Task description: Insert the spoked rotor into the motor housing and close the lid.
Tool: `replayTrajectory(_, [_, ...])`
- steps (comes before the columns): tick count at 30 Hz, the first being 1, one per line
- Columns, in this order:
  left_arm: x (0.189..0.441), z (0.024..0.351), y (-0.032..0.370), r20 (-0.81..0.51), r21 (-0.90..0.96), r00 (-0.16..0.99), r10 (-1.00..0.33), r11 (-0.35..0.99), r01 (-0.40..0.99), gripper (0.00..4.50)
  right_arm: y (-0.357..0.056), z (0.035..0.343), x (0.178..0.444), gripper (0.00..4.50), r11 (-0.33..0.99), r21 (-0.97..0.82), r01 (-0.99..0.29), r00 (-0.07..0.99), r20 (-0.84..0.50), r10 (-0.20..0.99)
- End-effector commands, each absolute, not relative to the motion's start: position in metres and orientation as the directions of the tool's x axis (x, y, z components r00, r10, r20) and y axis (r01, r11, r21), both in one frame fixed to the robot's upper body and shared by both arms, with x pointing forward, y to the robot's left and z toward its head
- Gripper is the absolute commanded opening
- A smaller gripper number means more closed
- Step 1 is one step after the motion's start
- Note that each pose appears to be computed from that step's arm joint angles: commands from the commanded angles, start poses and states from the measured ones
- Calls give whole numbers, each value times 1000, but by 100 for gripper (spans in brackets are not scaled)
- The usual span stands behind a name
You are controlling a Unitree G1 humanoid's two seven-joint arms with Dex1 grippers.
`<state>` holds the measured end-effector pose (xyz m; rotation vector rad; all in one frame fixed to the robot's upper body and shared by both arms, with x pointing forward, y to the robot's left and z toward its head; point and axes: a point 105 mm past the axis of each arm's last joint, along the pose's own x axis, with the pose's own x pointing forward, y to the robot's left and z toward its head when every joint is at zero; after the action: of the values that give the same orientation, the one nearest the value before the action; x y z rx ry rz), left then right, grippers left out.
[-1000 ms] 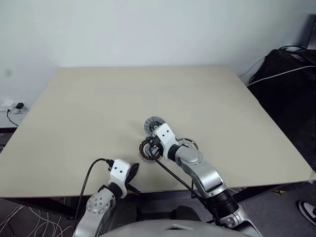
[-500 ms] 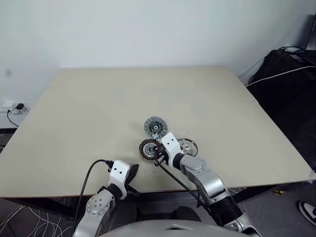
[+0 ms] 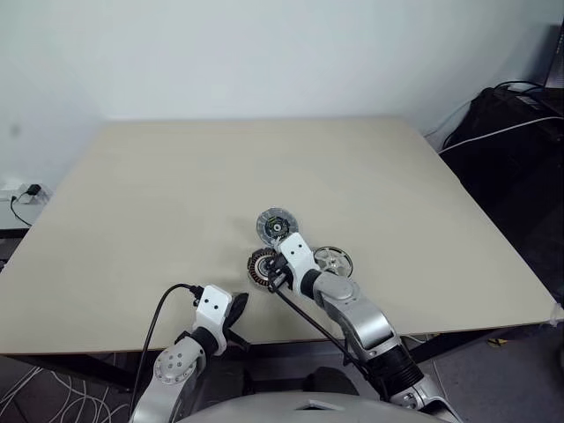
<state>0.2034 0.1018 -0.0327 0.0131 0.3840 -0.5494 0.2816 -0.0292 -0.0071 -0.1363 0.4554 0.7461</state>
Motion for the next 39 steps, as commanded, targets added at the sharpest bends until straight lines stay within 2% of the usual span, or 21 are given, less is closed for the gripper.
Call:
replayTrajectory(1, [209,-20,99,-309,-81,798,-518,850,520,0,-46,-33,276,2,752,18,-659,628,-537,564])
replayTrajectory(3, [209,-21,99,-309,-82,798,-517,851,519,0,-46,-27,275,2,750,32,-660,632,-515,579])
replayTrajectory(14, [211,-23,97,-310,-84,789,-531,842,533,0,-17,49,293,2,708,22,-706,684,-239,689])
replayTrajectory(21, [211,-22,100,-309,-80,795,-522,847,525,0,-13,38,293,2,706,25,-708,675,-270,687])
replayTrajectory(27, [211,-20,100,-305,-81,801,-515,852,517,0,-33,-22,283,2,737,30,-675,638,-479,603])
replayTrajectory(29, [211,-19,100,-304,-81,803,-513,853,515,0,-40,-29,281,2,745,18,-667,637,-505,583])
replayTrajectory(31, [211,-19,100,-304,-81,804,-511,855,513,0,-40,-21,282,2,748,26,-663,651,-474,593])
replayTrajectory(39, [213,-19,97,-302,-82,798,-521,848,523,0,-22,43,296,2,729,6,-685,705,-247,665])
